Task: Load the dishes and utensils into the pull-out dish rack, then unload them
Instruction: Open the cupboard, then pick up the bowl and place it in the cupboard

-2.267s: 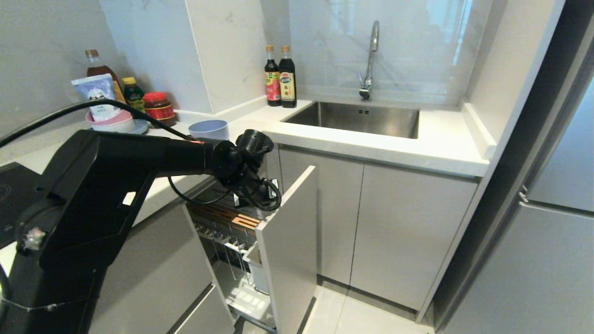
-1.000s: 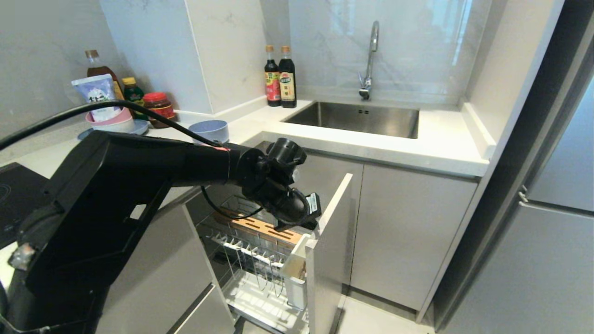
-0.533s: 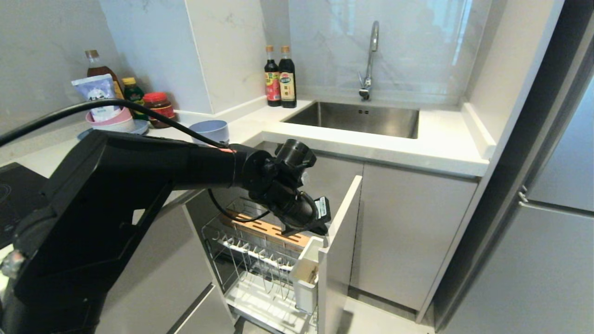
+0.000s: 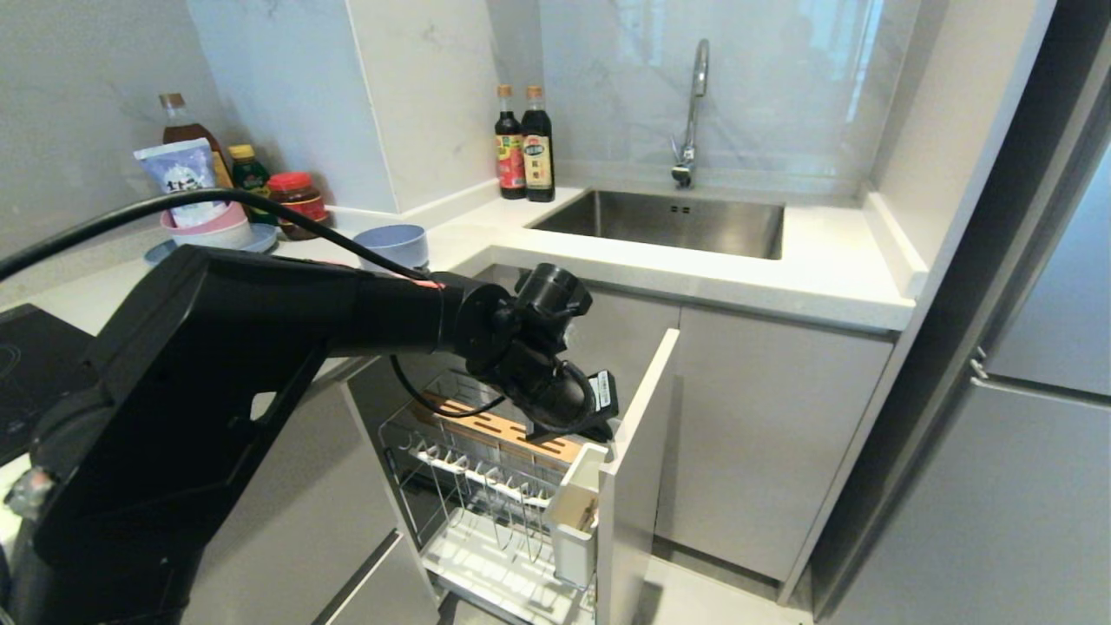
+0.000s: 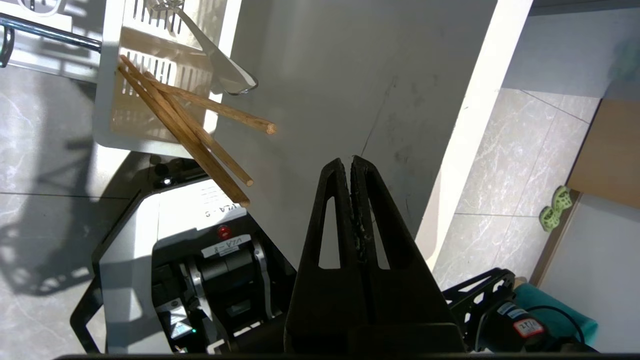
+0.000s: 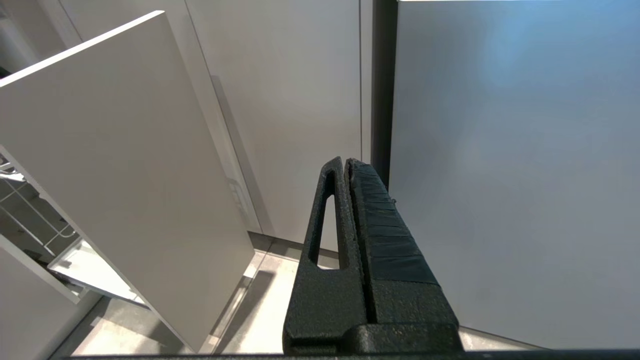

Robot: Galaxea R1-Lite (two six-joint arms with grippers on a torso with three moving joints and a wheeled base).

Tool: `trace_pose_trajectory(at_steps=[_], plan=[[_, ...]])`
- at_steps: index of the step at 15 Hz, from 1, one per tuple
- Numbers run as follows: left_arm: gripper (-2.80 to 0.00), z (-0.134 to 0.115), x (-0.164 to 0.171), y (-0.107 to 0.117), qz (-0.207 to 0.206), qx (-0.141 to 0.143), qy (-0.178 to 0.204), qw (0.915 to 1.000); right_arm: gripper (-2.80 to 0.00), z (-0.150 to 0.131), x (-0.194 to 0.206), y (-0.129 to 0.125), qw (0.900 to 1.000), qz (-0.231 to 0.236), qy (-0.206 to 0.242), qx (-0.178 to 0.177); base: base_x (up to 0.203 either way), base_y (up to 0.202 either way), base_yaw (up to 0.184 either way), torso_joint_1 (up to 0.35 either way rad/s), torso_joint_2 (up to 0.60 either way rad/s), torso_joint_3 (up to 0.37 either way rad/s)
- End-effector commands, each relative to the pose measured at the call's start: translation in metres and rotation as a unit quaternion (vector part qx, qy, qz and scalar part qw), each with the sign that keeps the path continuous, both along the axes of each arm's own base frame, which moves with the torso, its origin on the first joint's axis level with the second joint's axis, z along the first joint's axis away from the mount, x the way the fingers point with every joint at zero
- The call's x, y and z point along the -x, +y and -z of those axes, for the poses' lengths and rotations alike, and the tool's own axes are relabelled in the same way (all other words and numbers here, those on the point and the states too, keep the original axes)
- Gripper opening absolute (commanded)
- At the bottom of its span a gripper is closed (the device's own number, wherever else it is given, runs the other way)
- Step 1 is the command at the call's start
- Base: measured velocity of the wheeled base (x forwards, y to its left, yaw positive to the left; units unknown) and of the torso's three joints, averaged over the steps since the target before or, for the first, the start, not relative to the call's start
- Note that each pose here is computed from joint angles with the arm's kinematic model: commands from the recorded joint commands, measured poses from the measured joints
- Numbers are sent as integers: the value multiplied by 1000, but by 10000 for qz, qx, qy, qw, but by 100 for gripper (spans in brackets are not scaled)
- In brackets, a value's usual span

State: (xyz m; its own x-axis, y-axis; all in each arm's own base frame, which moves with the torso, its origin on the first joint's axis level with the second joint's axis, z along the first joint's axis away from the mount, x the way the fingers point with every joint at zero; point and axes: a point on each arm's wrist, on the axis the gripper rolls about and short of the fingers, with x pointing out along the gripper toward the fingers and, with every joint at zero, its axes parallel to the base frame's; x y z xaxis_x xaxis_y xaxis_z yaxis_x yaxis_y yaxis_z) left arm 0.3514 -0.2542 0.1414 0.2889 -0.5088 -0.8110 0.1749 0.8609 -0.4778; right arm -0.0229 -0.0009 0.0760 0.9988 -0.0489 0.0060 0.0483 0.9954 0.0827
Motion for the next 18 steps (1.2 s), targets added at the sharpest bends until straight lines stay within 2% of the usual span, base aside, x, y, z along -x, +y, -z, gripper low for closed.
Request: trace_pose_trajectory(at_steps=[1,3,5,8,9,11,14,17,18], plan=[[-280,-2,-3,4,-78,-16,-27,10000,-280,0,0,0,10000,1,-24,-1,0,0,0,0,0,0],[-280,-13,-8,16,-286,-33,-245,9993,-280,0,0,0,10000,1,-24,-1,0,0,0,0,0,0],[-280,-36,-11,34,-571,-12,-603,9965,-280,0,0,0,10000,1,-24,-1,0,0,0,0,0,0],[-280,-95,-3,74,-998,229,-1337,9857,-280,0,0,0,10000,1,-24,-1,0,0,0,0,0,0],[-280,-119,5,90,-1132,333,-1619,9797,-280,0,0,0,10000,1,-24,-1,0,0,0,0,0,0],[-280,-163,28,123,-1392,521,-2189,9643,-280,0,0,0,10000,1,-24,-1,0,0,0,0,0,0],[-280,-219,80,164,-1648,697,-3051,9353,-280,0,0,0,10000,1,-24,-1,0,0,0,0,0,0],[-280,-258,154,197,-1681,661,-3934,9014,-280,0,0,0,10000,1,-24,-1,0,0,0,0,0,0],[-280,-267,183,208,-1679,607,-4247,8875,-280,0,0,0,10000,1,-24,-1,0,0,0,0,0,0]])
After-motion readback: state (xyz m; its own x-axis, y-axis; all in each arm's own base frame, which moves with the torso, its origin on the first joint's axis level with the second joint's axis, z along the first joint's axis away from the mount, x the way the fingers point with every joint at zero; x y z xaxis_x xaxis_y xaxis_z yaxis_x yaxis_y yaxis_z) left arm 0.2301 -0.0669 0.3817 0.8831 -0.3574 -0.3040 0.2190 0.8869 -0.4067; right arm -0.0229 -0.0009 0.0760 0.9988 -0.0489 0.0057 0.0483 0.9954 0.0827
